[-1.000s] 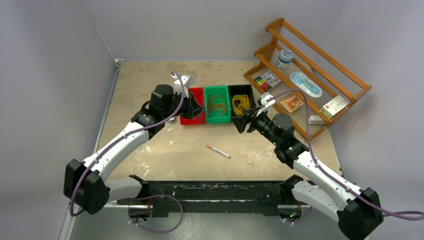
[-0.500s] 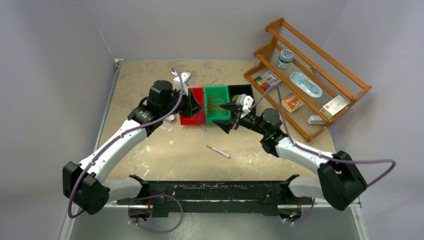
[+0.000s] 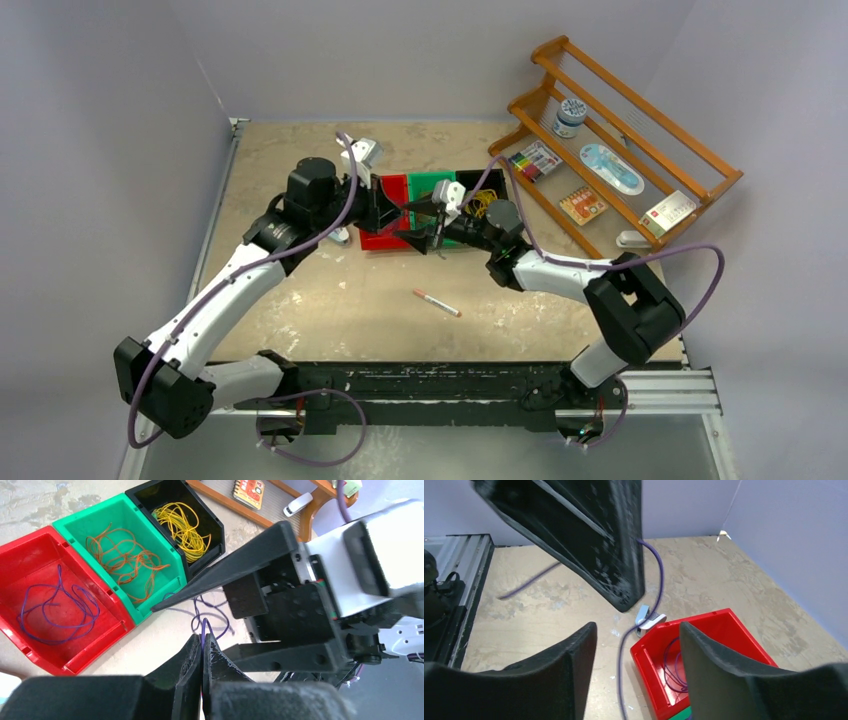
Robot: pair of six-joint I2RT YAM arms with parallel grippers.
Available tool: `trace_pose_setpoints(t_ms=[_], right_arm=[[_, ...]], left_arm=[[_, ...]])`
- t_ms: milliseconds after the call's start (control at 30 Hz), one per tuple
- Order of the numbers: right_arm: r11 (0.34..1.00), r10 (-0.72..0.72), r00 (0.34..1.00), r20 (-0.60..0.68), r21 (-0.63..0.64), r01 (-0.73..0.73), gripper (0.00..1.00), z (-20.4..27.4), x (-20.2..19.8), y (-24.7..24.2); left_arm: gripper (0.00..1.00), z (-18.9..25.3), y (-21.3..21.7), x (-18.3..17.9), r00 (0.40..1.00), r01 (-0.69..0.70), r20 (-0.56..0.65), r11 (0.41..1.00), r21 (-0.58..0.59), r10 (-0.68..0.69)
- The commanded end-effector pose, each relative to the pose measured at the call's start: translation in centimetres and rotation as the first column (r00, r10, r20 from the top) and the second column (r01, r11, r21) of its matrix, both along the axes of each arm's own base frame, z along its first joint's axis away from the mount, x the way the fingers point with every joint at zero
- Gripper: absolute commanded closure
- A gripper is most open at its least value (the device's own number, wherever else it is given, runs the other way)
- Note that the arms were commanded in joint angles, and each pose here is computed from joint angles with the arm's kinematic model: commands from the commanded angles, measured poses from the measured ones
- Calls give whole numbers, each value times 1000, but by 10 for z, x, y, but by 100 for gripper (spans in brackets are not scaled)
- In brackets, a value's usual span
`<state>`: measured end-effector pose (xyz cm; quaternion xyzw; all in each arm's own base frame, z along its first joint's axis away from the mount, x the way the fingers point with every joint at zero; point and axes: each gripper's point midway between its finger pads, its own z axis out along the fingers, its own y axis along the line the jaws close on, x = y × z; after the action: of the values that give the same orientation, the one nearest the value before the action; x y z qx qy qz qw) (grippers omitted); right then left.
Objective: Untangle the cables
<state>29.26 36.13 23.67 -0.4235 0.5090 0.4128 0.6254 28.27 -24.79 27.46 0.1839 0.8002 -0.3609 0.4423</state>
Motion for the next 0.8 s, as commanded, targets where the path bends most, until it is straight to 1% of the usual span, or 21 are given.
trace_pose_setpoints(t_ms=[0,67,133,200,267,467,767], right_arm=[[998,-39,998,56,58,36,43,28,15,4],[998,-38,999,1,55,38,53,22,15,5],[996,-72,997,-21,50,73,63,18,20,2],[995,-87,995,-39,50,89,72,16,21,0],[995,-86,994,-67,43,89,77,11,19,-1],[995,-94,986,-141,26,98,84,-9,14,-5],[994,-107,966,-237,13,113,90,-35,1,-16]], left_arm=[[100,50,-1,-8,991,43,125,998,-50,-37],[100,60,-2,-12,989,58,140,996,-66,-48],[100,70,-3,-15,987,68,153,994,-85,-54],[100,82,-1,-16,984,65,171,993,-98,-47],[100,91,0,-17,982,59,184,993,-104,-39],[100,117,4,-15,973,37,229,992,-124,-8],[100,164,5,-11,951,30,308,984,-177,27]])
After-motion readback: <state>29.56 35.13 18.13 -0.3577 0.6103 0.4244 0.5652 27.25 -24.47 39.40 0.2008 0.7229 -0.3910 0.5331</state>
